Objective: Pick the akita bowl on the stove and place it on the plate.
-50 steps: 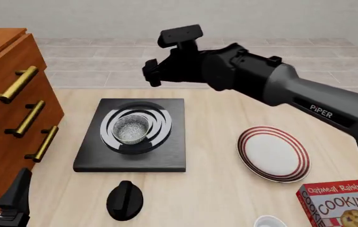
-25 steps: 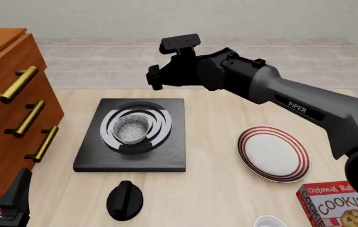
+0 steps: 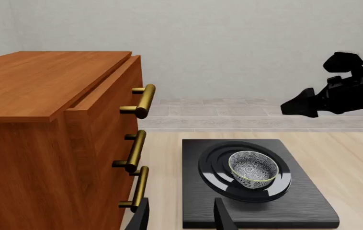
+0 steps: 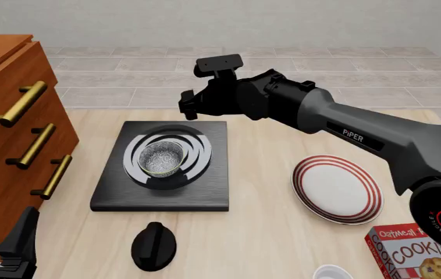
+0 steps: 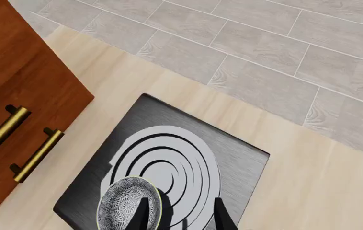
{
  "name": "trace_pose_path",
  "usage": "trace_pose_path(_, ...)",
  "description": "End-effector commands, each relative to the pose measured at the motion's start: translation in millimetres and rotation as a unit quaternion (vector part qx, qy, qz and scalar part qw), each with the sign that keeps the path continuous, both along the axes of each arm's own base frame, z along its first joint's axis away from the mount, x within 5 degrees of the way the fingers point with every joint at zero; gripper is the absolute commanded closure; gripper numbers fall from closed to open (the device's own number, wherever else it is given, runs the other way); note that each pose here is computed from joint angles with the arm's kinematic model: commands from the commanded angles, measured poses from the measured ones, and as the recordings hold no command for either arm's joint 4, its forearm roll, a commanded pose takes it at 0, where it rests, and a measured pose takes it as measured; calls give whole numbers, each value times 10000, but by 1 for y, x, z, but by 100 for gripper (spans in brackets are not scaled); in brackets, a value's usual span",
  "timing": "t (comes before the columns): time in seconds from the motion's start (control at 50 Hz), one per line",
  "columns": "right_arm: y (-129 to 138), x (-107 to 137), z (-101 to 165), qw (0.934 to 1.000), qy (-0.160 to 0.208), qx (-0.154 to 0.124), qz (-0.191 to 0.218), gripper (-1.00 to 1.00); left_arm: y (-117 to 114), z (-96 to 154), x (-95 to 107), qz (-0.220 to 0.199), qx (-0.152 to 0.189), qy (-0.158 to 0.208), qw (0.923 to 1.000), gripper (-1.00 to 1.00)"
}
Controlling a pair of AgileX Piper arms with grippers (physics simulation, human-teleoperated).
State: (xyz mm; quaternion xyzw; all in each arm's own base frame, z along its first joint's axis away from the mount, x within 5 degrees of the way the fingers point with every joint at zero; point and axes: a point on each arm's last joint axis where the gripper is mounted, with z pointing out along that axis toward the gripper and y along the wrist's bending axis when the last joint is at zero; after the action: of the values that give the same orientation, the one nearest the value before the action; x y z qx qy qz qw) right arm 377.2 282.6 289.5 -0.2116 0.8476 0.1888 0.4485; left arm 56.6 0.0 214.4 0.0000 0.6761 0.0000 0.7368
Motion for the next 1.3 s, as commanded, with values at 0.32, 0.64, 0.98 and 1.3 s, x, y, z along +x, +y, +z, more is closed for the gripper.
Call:
trace_pose_path(0.32, 5, 4, -22, 9996, 265, 7, -88, -100, 0, 0, 0, 0, 0, 0, 10000, -100)
trace_pose_path(0.64, 11, 3, -35, 9992, 383, 15, -85, -100, 0, 0, 0, 0, 0, 0, 10000, -100)
trace_pose_path(0.98, 18, -1, -44, 9988, 477, 17, -49, -100, 0, 0, 0, 0, 0, 0, 10000, -100)
trace_pose_path(1.3, 23, -2, -53, 9983, 579, -11, -34, -100, 0, 0, 0, 0, 0, 0, 10000, -100)
